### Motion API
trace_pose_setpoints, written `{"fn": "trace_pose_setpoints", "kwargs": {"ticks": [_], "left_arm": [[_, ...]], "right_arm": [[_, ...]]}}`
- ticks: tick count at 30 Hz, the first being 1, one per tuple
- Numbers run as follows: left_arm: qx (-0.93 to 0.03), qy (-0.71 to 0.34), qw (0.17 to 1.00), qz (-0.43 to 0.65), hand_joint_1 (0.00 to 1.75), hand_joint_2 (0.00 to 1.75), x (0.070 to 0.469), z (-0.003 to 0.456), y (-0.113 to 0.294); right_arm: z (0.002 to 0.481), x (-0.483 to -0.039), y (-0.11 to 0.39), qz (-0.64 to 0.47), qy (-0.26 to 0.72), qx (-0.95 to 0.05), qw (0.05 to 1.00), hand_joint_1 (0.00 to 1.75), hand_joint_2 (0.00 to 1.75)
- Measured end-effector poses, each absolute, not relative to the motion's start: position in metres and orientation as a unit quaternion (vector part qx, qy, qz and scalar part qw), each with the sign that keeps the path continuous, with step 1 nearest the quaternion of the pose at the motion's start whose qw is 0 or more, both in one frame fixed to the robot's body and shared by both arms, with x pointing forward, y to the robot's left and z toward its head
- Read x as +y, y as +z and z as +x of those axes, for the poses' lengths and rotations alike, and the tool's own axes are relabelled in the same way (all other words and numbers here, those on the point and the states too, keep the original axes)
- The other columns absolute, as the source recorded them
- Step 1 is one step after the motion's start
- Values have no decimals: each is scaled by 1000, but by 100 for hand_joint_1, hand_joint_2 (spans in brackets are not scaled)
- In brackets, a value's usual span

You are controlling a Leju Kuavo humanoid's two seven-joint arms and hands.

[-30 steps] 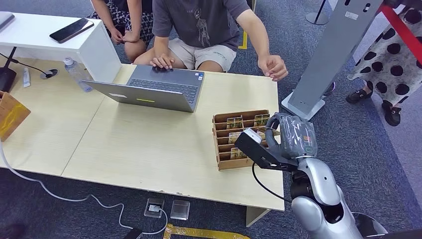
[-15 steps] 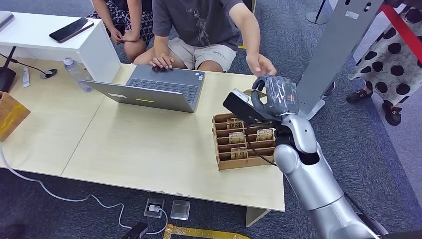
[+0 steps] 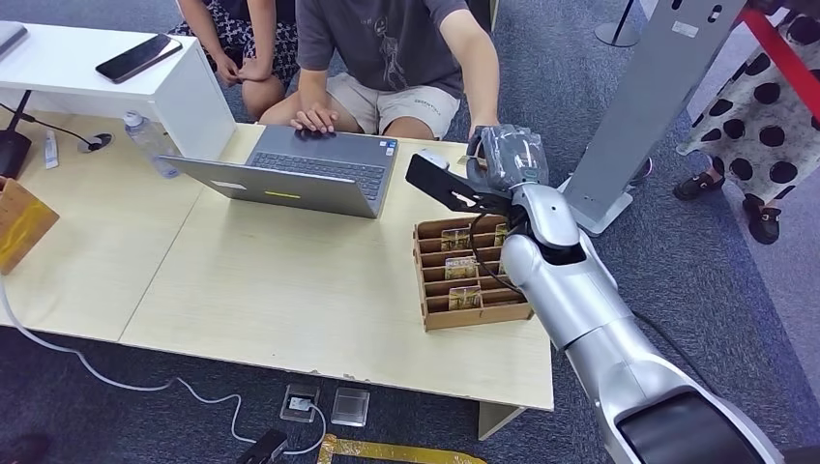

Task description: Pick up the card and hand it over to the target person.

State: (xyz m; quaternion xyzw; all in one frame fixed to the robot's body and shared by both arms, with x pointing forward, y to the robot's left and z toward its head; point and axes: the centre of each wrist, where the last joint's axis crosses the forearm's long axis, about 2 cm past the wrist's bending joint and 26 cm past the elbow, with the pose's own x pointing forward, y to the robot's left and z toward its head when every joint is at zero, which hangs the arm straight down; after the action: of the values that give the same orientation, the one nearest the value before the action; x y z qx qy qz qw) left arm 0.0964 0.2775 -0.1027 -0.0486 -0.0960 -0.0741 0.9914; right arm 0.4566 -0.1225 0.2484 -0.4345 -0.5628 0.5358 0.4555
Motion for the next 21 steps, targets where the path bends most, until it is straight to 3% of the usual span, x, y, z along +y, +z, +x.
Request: {"fn": "trace_pose_setpoints", "kwargs": {"ticks": [3, 7, 21], "left_arm": [[-97, -71, 992, -50, 0, 0, 278, 96, -103], [-97, -68, 992, -49, 0, 0, 279, 94, -103], [-98, -57, 993, -46, 0, 0, 280, 91, -104]], "right_arm": [[457, -127, 244, -436, 537, -556, 461, 175, 175], [456, -126, 243, -436, 539, -555, 460, 0, 175], [456, -121, 245, -433, 539, -561, 455, 0, 175]]}}
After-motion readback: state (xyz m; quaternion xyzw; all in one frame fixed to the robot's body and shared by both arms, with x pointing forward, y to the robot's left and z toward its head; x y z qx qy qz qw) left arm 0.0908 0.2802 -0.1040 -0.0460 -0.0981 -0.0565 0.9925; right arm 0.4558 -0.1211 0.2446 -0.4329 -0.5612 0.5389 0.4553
